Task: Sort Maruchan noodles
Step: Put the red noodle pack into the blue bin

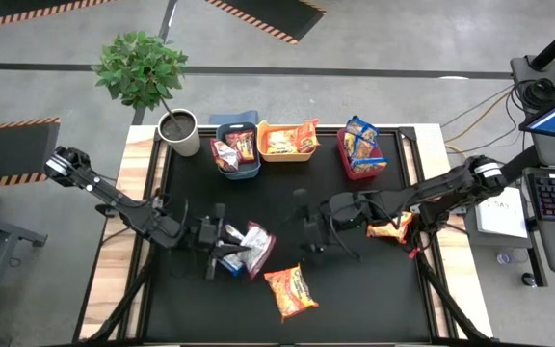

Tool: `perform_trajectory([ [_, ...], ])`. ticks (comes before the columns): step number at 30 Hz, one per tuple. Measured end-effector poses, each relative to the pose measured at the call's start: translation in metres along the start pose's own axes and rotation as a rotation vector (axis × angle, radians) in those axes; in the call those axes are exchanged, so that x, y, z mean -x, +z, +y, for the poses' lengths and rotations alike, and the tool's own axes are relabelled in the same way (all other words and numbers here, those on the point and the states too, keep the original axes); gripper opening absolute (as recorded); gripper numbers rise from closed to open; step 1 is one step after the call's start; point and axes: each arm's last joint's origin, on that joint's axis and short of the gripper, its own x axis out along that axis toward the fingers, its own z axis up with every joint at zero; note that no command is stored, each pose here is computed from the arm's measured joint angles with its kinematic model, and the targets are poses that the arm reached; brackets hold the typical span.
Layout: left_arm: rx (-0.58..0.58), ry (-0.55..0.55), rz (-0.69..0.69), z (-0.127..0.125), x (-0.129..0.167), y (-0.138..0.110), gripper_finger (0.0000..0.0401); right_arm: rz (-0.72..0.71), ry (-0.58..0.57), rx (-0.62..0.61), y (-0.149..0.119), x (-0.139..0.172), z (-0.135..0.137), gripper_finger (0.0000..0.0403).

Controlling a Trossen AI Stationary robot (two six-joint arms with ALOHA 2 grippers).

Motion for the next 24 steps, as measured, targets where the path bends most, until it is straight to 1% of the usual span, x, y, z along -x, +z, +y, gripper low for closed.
perform_trajectory([
  [4, 0.093, -0.015, -0.035, 0.000, 0.000, 0.004, 0.0000, 0.007, 0.015, 0.032, 0.002, -0.001, 0.001, 0.0210],
  [7, 0.135, -0.074, -0.063, -0.002, 0.000, 0.007, 0.0000, -0.009, 0.052, 0.066, 0.003, -0.004, 0.003, 0.0210],
  [10, 0.167, -0.146, -0.082, -0.004, 0.001, 0.010, 0.0000, -0.018, 0.052, 0.108, 0.006, -0.008, 0.001, 0.0210],
  [12, 0.185, -0.172, -0.077, -0.005, 0.001, 0.010, 0.0000, -0.038, 0.060, 0.140, 0.009, -0.012, 0.000, 0.0210],
  [18, 0.198, -0.162, -0.065, -0.004, -0.002, 0.007, 0.0000, -0.091, 0.131, 0.211, 0.015, -0.027, 0.000, 0.0210],
  [24, 0.210, -0.158, -0.086, -0.003, -0.004, 0.009, 0.0000, -0.077, 0.149, 0.250, 0.013, -0.044, 0.001, 0.0210],
])
